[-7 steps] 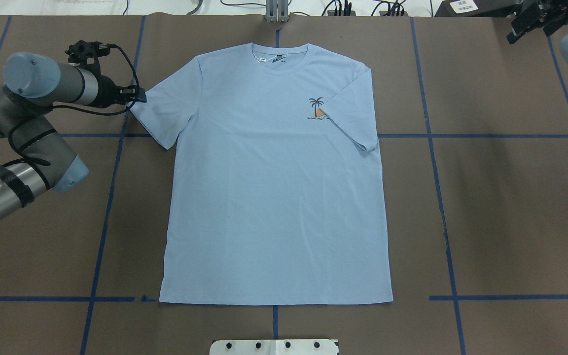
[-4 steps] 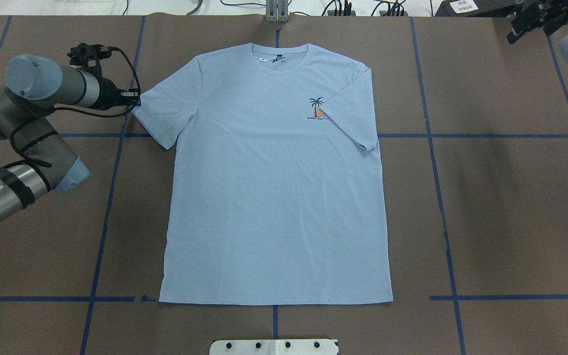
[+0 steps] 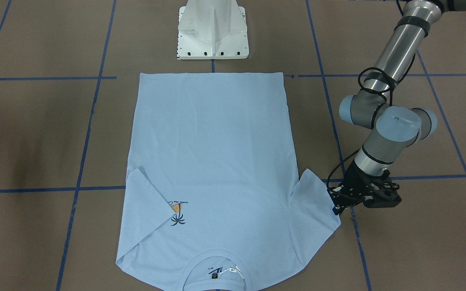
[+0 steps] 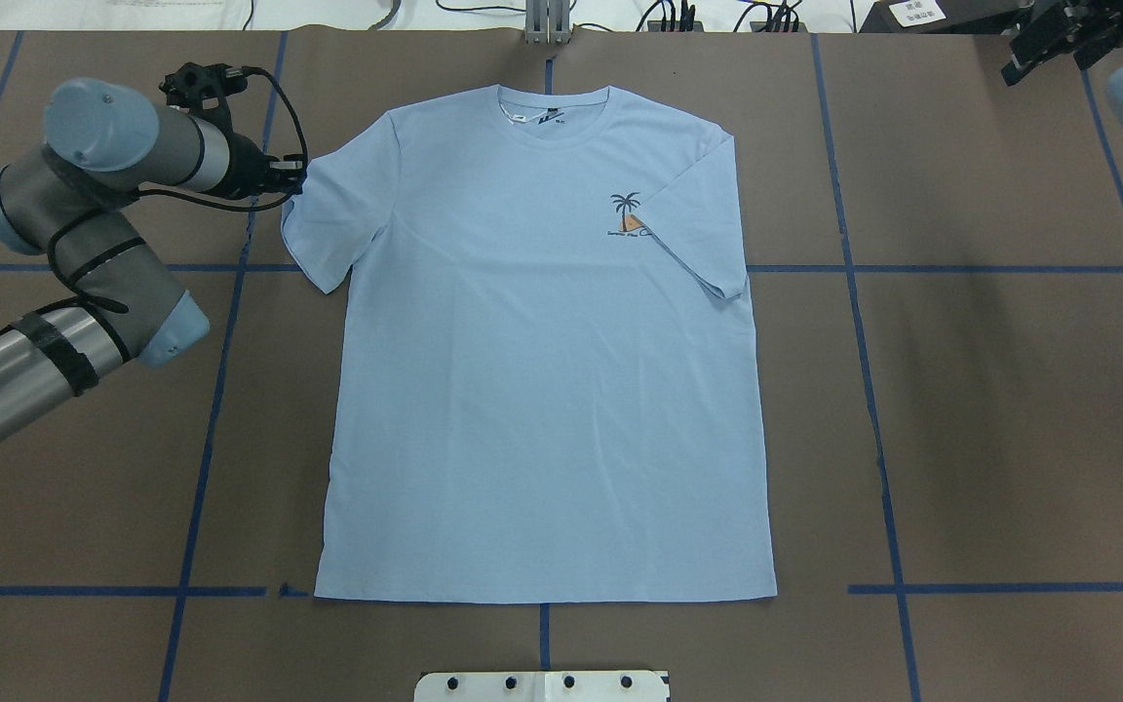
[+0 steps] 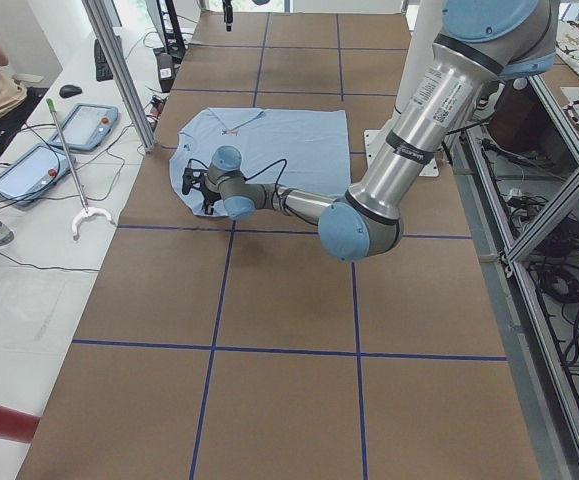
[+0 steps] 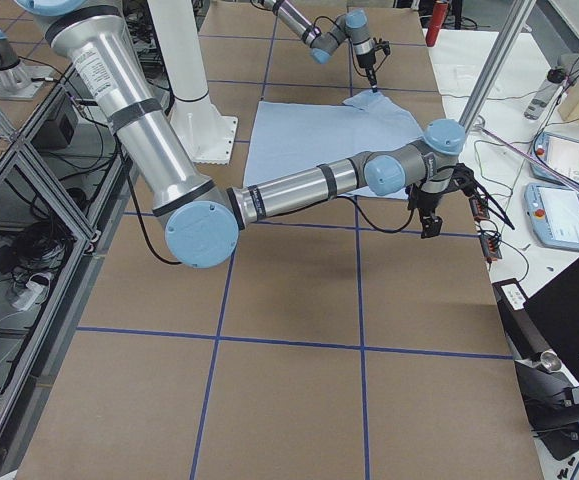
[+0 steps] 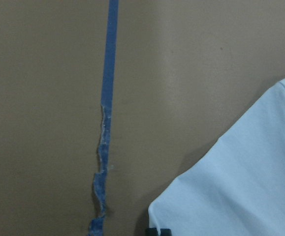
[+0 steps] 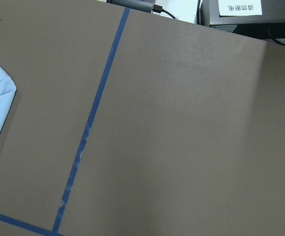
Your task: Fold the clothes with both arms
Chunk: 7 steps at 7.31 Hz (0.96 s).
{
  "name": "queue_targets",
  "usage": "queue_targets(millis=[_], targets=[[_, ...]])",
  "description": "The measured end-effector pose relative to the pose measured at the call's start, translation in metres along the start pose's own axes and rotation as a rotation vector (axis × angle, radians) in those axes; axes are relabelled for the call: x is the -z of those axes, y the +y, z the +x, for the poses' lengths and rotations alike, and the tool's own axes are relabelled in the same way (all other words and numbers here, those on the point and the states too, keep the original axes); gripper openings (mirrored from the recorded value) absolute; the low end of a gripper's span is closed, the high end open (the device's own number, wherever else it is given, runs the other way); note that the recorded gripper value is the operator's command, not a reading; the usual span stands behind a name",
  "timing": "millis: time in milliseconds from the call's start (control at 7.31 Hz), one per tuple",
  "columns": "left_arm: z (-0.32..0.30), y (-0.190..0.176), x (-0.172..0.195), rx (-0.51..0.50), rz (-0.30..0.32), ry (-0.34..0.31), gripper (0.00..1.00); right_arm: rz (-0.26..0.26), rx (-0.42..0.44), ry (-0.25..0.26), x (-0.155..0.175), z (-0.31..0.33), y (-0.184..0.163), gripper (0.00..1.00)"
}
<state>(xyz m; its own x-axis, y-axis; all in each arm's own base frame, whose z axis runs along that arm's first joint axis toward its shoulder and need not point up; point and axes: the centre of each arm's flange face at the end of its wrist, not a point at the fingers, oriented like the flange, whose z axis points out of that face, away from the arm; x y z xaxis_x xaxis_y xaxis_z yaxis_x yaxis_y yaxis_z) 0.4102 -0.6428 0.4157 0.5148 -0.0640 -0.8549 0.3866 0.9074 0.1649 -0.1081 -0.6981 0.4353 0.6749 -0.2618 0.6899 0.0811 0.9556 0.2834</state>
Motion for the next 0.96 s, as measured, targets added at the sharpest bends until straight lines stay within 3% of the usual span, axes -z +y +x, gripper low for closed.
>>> queue_targets(millis=[410,821,957], targets=[[0.113,0.031,-0.007,0.08,-0.062,0.021,0.0,0.0,-0.002,0.001,-0.001,-0.001,0.0,1.0],[0.16,0.044,-0.028,0.088,-0.069,-0.004,0.0,-0.002,-0.007,0.001,-0.002,0.0,0.001,1.0],[0.162,0.044,-0.034,0.09,-0.072,-0.014,0.67,-0.003,-0.007,0.0,-0.002,-0.001,0.001,1.0]])
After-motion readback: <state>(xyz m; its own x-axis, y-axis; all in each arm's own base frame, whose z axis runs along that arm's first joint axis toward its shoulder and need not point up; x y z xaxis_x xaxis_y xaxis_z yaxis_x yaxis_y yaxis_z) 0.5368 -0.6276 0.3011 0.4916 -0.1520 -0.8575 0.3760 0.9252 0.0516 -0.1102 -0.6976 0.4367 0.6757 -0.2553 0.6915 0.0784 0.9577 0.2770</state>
